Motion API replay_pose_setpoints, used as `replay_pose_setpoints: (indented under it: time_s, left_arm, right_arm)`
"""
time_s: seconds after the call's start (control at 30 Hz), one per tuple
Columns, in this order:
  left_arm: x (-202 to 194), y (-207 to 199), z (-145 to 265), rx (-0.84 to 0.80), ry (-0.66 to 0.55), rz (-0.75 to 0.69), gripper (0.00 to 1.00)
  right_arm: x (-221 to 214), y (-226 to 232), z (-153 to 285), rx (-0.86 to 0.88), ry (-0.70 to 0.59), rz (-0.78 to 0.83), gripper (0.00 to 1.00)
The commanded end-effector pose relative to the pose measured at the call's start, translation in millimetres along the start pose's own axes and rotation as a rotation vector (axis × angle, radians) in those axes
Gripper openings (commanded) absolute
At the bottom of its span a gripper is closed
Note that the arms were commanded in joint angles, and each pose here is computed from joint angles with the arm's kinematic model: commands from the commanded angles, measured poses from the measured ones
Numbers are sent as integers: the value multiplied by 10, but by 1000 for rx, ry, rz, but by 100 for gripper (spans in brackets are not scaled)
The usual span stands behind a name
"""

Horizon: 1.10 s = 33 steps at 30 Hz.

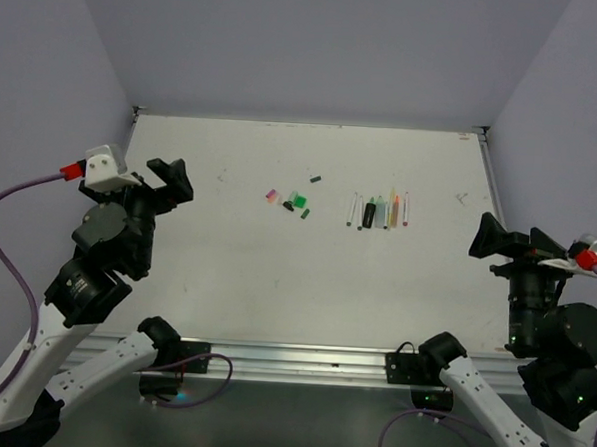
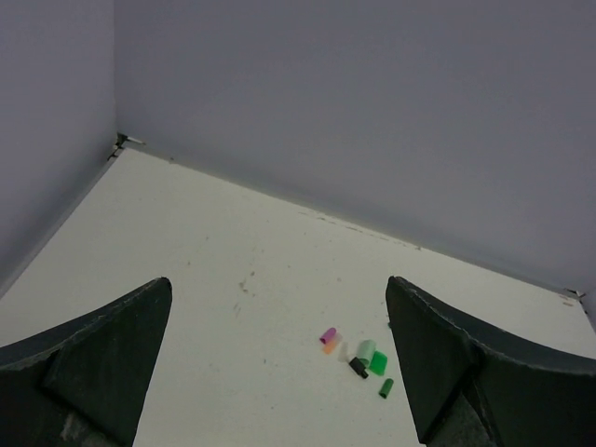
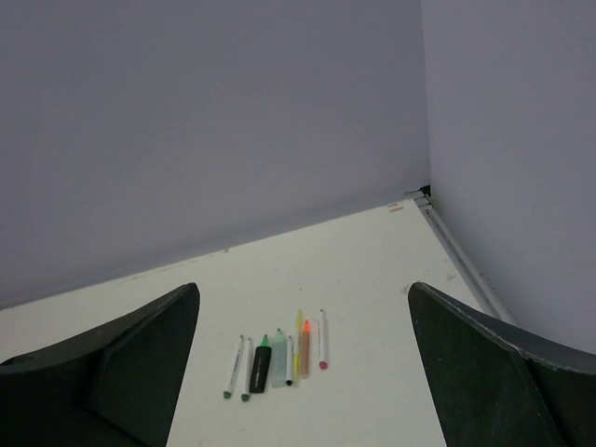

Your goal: Open the pen caps

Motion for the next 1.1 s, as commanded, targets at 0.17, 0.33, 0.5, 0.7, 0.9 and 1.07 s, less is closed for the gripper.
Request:
replay_pose_setpoints:
  time_s: [0.17,0.33,0.5,0.7,0.9,1.07]
  left_arm:
    - [-82,407,108,103,-42,-56,100]
    - [-104,611,174,144,-93,-46,100]
    - [-100,659,190,133,-135,-21,100]
    - [-221,692,146,151,-108,-67,100]
    - [-236,687,137,148,-101,-78,100]
    - [-268,693,130,146,-93,-87,100]
  right_arm:
    - [-325,-162,60,-67,31,120,98]
    - [-376,-164,58,-73,16,117,98]
    - [-398,-142,22,-74,17,135,99]
    - [-420,-64,-48,-57,32,150,99]
    - [-446,-16,-91,-48,47,159,99]
    - [-450,-9,-98,-48,51,159,99]
Point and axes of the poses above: each gripper's point midway between its finger pads, its own z axis back along the fingers, its own y axis along the line the jaws close on, x = y × z, the point moved 2 cm from there along z, back along the fingers, and after that the axes turned 15 degrees about z, right-handed, at the moved point
